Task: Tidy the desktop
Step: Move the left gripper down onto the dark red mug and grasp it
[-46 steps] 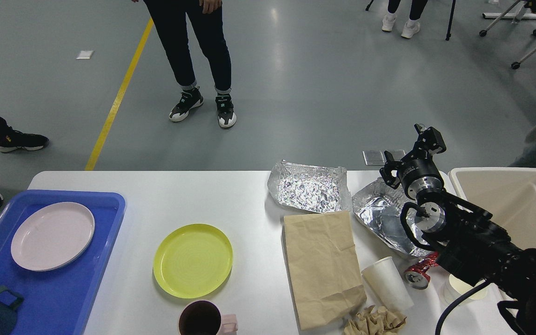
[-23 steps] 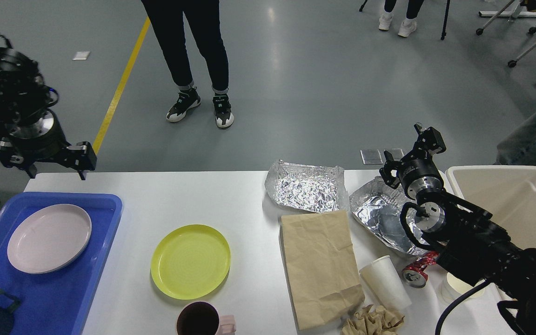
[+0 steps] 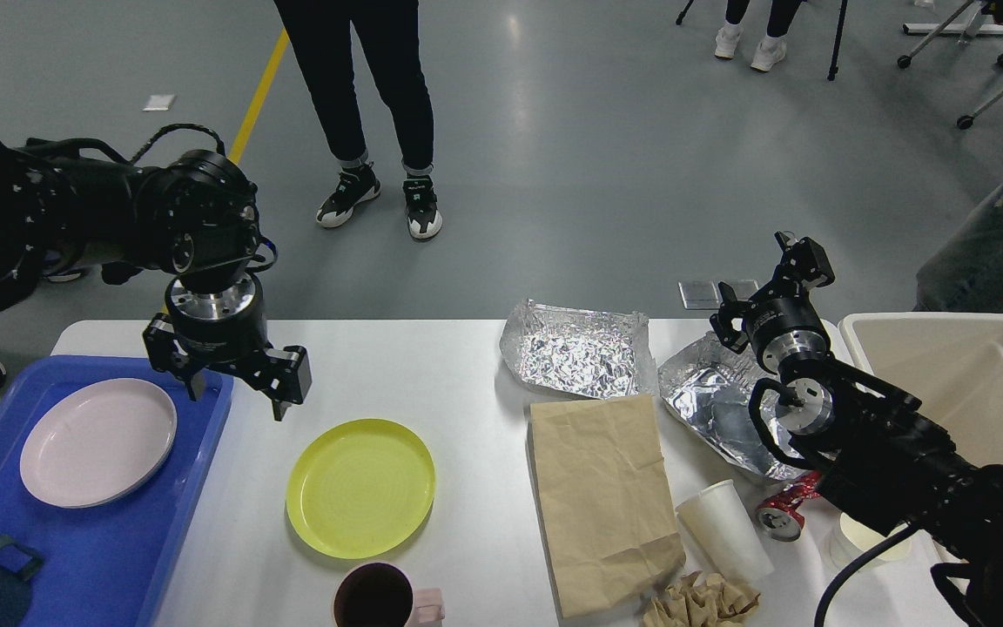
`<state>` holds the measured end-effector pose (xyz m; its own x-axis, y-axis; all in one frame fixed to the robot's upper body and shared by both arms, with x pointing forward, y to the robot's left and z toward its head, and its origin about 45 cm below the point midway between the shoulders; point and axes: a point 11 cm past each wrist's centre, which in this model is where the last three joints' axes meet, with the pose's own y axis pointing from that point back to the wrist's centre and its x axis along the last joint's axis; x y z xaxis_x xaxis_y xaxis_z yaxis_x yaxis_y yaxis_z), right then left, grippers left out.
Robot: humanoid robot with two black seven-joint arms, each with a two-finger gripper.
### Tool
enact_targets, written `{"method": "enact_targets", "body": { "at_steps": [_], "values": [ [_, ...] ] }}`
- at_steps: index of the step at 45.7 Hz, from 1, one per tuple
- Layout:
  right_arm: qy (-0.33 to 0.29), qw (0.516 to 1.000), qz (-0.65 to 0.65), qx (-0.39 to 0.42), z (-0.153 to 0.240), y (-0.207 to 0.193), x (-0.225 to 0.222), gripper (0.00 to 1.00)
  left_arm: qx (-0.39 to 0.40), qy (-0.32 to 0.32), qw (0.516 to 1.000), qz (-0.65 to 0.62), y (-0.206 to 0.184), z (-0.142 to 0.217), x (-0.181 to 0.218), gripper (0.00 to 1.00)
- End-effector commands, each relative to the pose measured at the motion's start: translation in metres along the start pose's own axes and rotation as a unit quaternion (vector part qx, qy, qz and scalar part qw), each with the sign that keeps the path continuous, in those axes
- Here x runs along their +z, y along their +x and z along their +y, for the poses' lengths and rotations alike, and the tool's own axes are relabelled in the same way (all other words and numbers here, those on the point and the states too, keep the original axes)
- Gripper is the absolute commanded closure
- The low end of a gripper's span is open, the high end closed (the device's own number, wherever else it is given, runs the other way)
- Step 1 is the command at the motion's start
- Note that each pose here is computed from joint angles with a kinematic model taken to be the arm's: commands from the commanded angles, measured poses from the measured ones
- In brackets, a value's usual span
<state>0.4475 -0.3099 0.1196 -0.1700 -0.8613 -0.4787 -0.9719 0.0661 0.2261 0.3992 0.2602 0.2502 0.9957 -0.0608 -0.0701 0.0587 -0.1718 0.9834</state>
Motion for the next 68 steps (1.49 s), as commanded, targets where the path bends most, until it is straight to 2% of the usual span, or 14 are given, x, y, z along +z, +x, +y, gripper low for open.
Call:
{"method": "enact_targets", "body": {
  "at_steps": [1,12,24,61,68],
  "values": [
    [0.000,1.000,0.000,0.000,0.000,0.000,0.000,0.00,-0.004,-0.032,0.999,-0.011,-0.001,-0.003,0.023,0.08],
    [0.000,1.000,0.000,0.000,0.000,0.000,0.000,0.00,-0.042,-0.060,0.996,-0.048,-0.021,-0.018,0.062,0.07],
    [0.000,1.000,0.000,0.000,0.000,0.000,0.000,0.00,-0.102,-0.100,0.988,-0.063,-0.052,-0.050,0.086,0.07],
    [0.000,1.000,0.000,0.000,0.000,0.000,0.000,0.00,-0.163,-0.104,0.980,-0.055,-0.084,-0.097,0.086,0.07],
    [0.000,1.000,0.000,0.000,0.000,0.000,0.000,0.00,-0.169,-0.118,0.977,-0.058,-0.088,-0.104,0.094,0.13]
  ]
}}
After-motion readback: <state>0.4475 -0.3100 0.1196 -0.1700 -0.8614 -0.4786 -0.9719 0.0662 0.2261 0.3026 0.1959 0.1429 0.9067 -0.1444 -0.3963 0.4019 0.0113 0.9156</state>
